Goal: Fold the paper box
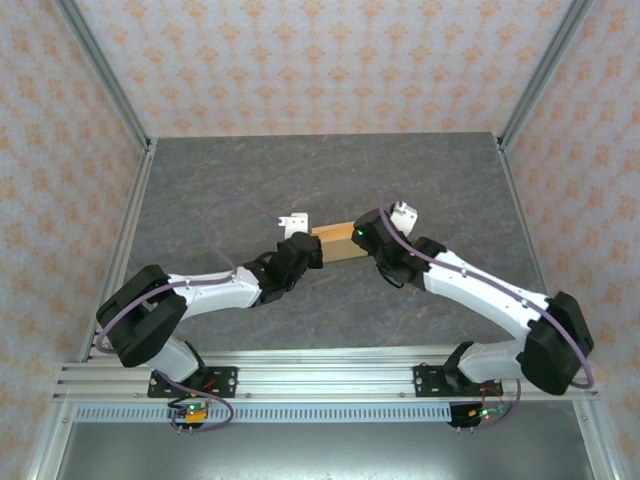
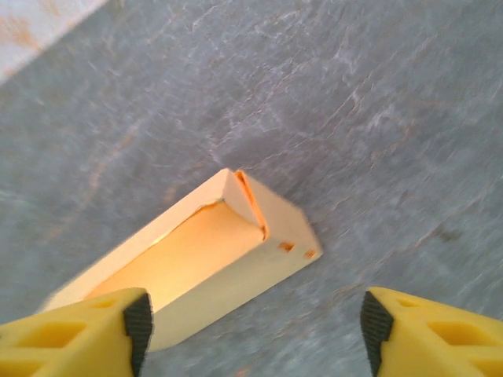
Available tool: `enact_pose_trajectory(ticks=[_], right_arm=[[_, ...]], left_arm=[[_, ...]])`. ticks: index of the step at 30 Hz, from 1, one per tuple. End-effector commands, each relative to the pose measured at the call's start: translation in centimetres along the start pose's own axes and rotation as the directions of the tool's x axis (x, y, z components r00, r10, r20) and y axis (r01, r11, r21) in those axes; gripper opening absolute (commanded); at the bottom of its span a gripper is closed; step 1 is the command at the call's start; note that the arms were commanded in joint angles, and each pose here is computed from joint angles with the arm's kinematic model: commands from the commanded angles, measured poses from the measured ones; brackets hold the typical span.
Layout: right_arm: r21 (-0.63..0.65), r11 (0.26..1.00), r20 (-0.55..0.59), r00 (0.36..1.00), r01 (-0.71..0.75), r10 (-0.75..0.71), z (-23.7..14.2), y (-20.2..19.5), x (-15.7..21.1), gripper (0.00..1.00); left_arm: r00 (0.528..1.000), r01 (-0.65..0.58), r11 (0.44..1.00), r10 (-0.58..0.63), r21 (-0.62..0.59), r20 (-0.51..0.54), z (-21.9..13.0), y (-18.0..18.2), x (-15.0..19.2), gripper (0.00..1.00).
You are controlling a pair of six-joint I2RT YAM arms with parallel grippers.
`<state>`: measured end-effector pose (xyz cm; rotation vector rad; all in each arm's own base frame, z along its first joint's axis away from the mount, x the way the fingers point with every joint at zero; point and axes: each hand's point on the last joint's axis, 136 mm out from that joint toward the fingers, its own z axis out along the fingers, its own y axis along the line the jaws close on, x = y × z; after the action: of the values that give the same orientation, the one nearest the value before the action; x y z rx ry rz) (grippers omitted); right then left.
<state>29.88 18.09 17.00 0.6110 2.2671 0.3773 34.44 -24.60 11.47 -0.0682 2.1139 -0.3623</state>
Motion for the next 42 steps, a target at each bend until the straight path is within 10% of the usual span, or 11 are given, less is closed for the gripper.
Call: enact_pose_trajectory(ticks=[1,7,16,28,37,42], right_arm=[[0.004,0.970,-0.103,0.964,-0.245,0.244,-0.3,-1.6,1.7,0.77],[-0.025,0.756,-0.204,0.744,-0.654,0.636,0.9,-0.5,2.1,0.86],[-0.053,0.609,-0.266,0.599,-0.791,0.755,5.4,1.5,-0.1,0.88],[0.043,0.611,-0.232,0.587,-0.791,0.776,10.6,-1.1,3.4,0.50],[0.082,0.635,-0.211,0.609,-0.768,0.765,12.2,-3.6,5.6,0.48],[0.083,0.663,-0.205,0.639,-0.744,0.742,11.9,-4.2,5.7,0.48]], left_arm=[[0.983,-0.128,0.984,0.108,-0.127,-0.151,0.6,3.7,5.5,0.06],[0.976,-0.180,0.977,0.162,-0.118,-0.145,0.7,3.0,6.2,0.05],[0.964,-0.240,0.964,0.223,-0.116,-0.143,0.9,2.4,6.9,0.06],[0.976,-0.210,0.977,0.208,-0.030,-0.065,-1.1,0.5,3.9,0.31],[0.983,-0.116,0.967,0.079,0.226,0.166,-9.1,-3.0,-4.8,0.80],[0.992,-0.102,0.981,0.087,0.166,0.096,-6.5,-1.4,-5.6,0.83]])
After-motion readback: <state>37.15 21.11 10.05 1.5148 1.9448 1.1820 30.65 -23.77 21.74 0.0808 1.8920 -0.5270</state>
